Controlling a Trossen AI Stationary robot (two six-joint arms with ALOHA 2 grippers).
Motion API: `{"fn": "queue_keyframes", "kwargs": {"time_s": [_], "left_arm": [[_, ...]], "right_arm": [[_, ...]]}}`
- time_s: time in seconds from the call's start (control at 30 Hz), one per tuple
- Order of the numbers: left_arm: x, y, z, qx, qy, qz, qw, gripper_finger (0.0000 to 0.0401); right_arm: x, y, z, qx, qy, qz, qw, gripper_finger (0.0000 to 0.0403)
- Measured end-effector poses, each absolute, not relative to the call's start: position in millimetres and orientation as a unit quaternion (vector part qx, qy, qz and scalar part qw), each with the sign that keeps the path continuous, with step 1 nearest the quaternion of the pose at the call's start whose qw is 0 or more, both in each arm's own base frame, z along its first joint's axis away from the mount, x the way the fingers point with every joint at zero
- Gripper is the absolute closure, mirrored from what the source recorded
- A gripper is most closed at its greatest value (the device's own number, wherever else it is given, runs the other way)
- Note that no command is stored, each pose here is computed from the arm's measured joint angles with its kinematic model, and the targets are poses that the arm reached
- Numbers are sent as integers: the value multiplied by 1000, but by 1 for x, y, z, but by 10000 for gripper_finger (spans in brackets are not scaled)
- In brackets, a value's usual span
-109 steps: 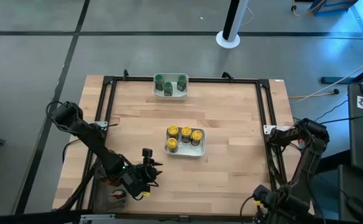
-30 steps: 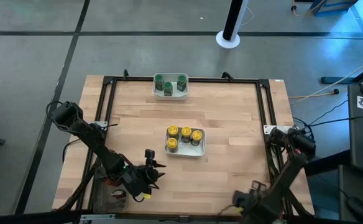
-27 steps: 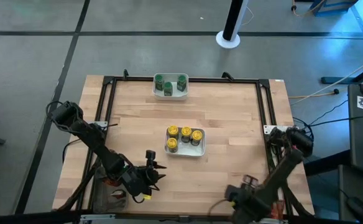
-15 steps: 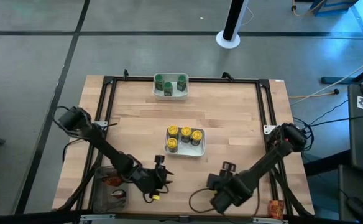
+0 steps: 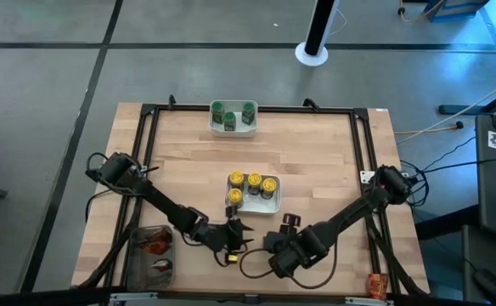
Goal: Sort spices by type
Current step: Put the green seasoning bottle into the top white bin
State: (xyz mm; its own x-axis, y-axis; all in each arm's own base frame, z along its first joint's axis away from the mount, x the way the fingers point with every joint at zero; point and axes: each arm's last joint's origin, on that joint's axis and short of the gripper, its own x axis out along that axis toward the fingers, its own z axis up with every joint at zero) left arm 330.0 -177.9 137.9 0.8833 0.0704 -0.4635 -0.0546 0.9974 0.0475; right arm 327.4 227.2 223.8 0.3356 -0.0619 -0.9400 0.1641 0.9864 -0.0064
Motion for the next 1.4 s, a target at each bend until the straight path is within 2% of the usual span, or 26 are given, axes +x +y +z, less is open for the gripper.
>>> {"fn": "queue_keyframes", "kwargs": {"time_s": [0.17, 0.57, 1.4], "left_arm": [[333, -180, 143, 7, 212, 26, 977, 285], [334, -179, 143, 9, 213, 8, 977, 395], [333, -178, 139, 25, 230, 12, 973, 400]], "right_arm": [[333, 225, 221, 36, 563, -70, 822, 190], [338, 223, 223, 30, 534, -85, 841, 196], [354, 223, 230, 5, 447, -90, 890, 195]]}}
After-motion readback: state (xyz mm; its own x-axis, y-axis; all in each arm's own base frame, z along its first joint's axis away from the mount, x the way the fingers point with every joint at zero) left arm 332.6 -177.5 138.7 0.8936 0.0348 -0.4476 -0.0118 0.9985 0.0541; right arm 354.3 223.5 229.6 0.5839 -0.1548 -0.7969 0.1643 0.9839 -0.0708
